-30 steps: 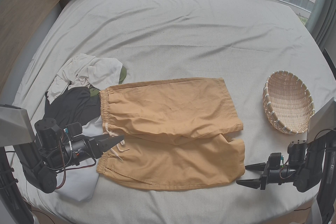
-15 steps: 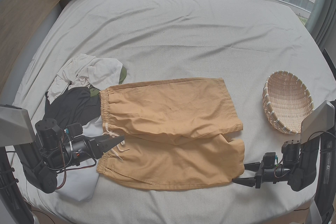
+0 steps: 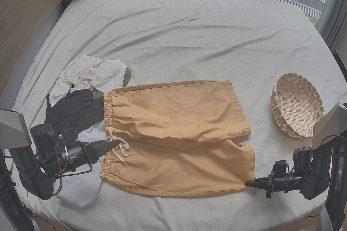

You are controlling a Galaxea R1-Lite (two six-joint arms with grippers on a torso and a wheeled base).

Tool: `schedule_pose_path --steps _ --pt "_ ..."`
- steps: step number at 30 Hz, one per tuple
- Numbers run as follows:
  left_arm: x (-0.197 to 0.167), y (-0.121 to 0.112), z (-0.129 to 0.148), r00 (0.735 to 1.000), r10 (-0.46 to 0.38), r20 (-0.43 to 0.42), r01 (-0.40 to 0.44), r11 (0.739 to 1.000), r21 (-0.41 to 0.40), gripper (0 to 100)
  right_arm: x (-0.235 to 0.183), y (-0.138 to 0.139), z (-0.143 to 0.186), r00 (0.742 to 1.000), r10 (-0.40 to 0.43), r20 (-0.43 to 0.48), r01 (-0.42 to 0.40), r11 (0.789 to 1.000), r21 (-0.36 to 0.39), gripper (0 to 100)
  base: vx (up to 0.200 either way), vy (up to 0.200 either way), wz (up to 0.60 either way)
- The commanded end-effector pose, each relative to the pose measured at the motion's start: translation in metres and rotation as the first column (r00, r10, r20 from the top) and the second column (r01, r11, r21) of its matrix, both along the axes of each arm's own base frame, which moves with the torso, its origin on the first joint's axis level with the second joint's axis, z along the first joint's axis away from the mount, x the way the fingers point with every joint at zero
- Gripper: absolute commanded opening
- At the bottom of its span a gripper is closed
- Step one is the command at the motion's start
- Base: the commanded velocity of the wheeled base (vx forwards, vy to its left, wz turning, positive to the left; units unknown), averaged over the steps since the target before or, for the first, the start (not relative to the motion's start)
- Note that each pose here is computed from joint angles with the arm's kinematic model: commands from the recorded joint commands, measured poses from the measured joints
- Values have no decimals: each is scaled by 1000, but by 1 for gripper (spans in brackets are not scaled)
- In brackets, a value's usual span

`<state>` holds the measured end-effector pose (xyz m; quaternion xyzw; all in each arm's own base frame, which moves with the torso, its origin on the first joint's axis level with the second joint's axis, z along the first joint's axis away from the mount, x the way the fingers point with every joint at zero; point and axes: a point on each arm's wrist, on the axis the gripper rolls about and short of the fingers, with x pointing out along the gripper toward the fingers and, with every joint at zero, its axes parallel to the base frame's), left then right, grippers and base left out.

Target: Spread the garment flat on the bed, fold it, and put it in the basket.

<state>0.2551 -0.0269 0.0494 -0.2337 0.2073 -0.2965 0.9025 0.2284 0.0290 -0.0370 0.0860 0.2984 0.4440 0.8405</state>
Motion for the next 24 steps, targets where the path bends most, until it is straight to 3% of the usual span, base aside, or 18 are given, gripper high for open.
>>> schedule_pose_path --steps 1,6,13,15,24 --pt "-22 16 -6 997 29 -77 -30 1000 -7 100 -14 3 9 1000 13 -14 -13 1000 -8 0 0 0 0" --pt "-30 19 -14 991 32 -132 -34 999 -10 100 -15 9 6 999 -16 -34 14 999 -52 0 0 0 0" --pt "-36 19 -36 974 22 -226 -17 1000 24 100 -15 15 6 999 3 -38 -5 999 -50 0 0 0 0" --pt "-36 19 -52 958 22 -285 -11 999 41 100 -14 15 6 999 1 -38 -3 999 -48 0 0 0 0" --pt "-33 19 -66 947 15 -320 2 999 53 100 -14 13 7 999 -9 -40 7 999 -45 0 0 0 0"
